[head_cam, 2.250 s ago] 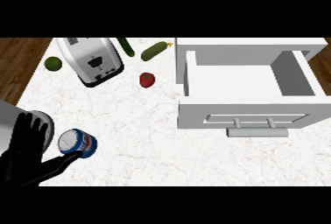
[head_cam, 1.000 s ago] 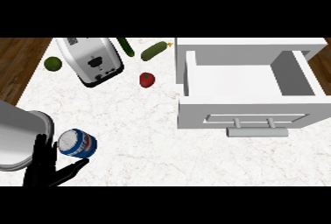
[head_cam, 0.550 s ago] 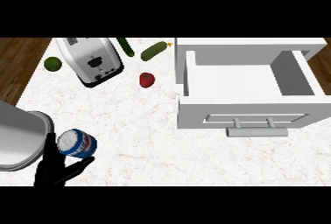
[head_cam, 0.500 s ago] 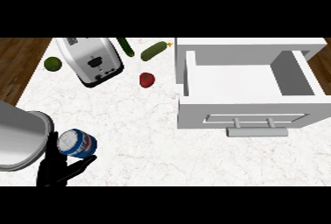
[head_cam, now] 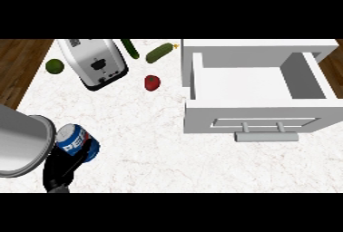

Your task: Pick up the can, place it into the drawer and close the drawer

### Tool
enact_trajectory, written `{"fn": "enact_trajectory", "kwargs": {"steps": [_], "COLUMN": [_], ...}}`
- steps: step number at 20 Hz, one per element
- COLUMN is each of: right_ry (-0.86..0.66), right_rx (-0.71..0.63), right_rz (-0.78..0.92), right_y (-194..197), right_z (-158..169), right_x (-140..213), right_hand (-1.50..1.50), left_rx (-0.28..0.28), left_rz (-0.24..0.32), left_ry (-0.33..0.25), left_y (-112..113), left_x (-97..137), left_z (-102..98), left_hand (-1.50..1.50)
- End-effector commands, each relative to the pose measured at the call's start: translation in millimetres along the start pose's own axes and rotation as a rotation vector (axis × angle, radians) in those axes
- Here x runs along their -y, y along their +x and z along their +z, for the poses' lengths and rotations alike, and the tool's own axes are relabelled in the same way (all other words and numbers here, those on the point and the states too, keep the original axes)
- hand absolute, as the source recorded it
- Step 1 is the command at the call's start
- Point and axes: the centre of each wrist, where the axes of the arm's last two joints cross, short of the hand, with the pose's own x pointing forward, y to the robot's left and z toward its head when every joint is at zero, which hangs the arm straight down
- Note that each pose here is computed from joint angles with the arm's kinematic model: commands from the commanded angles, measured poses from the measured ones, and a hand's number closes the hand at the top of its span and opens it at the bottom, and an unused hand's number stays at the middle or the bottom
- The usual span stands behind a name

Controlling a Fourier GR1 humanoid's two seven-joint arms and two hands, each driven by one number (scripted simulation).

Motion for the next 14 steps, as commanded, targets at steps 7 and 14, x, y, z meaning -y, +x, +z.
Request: {"fn": "enact_trajectory", "kwargs": {"steps": [7,14], "right_ry": [-0.006,0.008], "right_rx": [0.004,-0.017], "right_rz": [-0.035,-0.026], "right_y": [9.0,20.5], "right_z": [0.4,0.0], "right_x": [-11.6,0.8], "right_hand": [-1.50,-1.50], "left_rx": [0.071,0.025], "left_rz": [0.042,0.048], "left_ry": [-0.184,-0.382], "left_y": [20.7,26.2], "left_x": [29.2,97.7], "left_z": [-22.4,-32.1], "left_hand": [1.50,1.50]}}
